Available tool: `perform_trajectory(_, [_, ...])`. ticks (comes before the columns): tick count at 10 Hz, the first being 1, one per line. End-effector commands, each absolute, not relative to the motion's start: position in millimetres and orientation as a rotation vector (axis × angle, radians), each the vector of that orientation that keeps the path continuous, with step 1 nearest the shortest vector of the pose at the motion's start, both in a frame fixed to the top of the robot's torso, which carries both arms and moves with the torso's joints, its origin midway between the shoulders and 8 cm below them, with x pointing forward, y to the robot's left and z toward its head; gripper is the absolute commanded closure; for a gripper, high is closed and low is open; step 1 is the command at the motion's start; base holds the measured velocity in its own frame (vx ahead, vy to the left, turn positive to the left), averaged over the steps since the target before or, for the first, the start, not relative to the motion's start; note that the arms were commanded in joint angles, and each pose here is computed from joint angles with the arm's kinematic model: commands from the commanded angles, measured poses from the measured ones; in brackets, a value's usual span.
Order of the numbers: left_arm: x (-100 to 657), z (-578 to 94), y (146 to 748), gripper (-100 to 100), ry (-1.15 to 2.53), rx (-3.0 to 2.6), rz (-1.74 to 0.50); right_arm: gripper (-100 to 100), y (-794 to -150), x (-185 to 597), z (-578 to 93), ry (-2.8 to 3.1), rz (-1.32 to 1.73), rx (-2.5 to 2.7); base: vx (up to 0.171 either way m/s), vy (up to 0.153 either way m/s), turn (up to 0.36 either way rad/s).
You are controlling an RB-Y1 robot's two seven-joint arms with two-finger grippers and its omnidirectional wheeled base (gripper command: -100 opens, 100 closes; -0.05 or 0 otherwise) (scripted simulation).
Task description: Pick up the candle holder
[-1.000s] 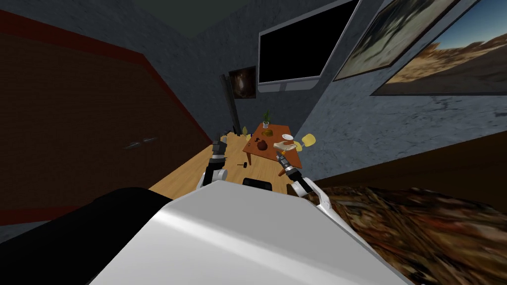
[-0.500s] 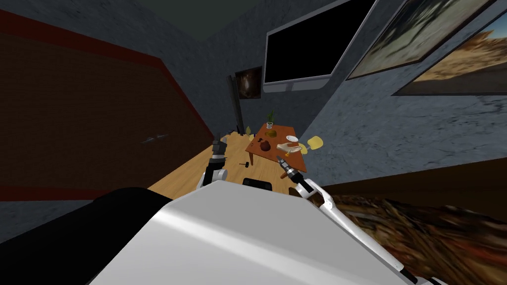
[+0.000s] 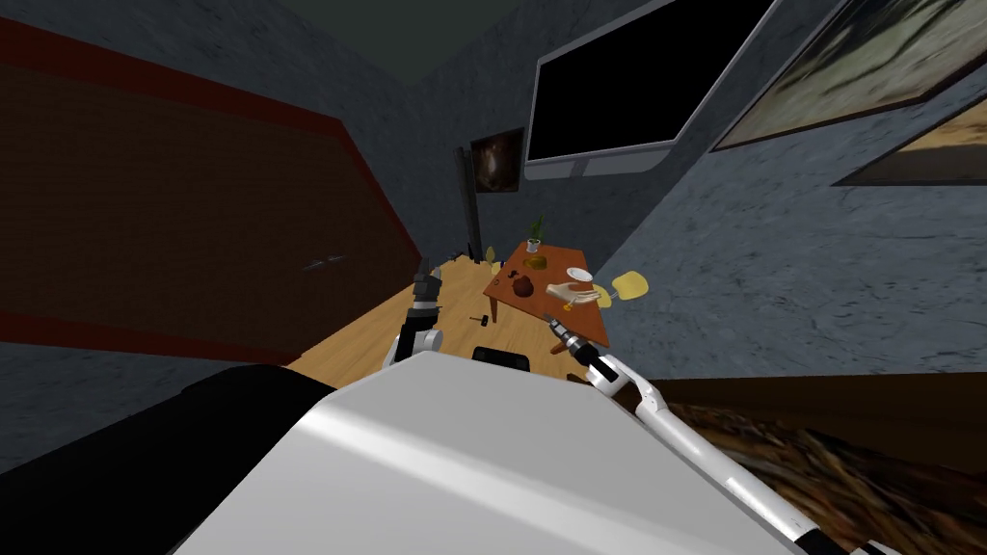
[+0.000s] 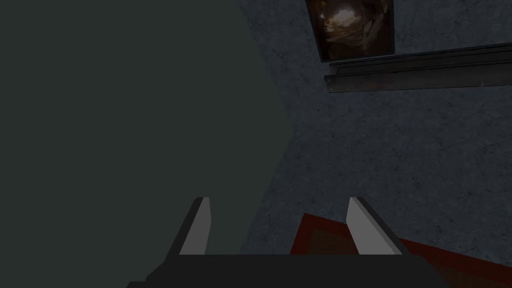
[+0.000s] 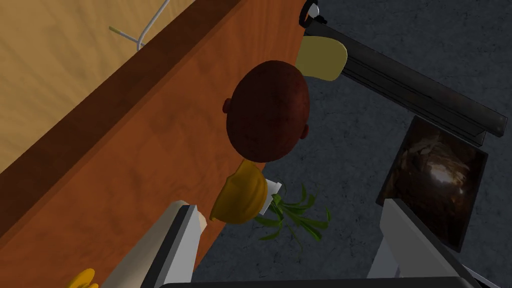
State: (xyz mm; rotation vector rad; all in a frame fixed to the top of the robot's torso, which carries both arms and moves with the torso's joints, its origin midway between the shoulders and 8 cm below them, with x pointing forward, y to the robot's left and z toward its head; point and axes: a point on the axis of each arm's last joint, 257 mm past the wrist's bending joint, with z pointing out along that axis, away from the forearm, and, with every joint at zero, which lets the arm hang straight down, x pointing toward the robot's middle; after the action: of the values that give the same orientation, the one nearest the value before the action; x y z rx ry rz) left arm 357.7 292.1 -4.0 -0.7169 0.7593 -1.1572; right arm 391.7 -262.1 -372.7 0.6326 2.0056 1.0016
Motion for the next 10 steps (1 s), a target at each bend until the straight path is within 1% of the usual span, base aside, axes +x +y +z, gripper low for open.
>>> perform_trajectory(1, [358, -4, 292, 0, 0.759, -0.717, -1.157, -100, -284, 383, -393, 2.072, 0.933, 0.626, 0.04, 0.01, 0.152])
perform_trajectory(4, [358, -4, 292, 0, 0.759, -0.717, -1.157, -100, -322, 369, -421, 2.144, 0.823, 0.642, 0.04, 0.011, 0.137])
perform_trajectory(6, [358, -4, 292, 0, 0.759, -0.717, -1.157, -100, -365, 348, -447, 2.24, 0.692, 0.633, 0.073, 0.008, 0.232])
perform_trajectory(8, [358, -4, 292, 0, 0.759, -0.717, -1.157, -100, -408, 334, -460, 2.293, 0.577, 0.633, 0.066, 0.004, 0.158])
perform_trajectory(9, [358, -4, 292, 0, 0.759, -0.717, -1.157, -100, -414, 332, -463, 2.297, 0.56, 0.64, 0.052, 0.002, 0.077])
perform_trajectory(10, [358, -4, 292, 0, 0.759, -0.717, -1.157, -100, -447, 319, -470, 2.337, 0.471, 0.638, 0.06, 0.006, 0.138])
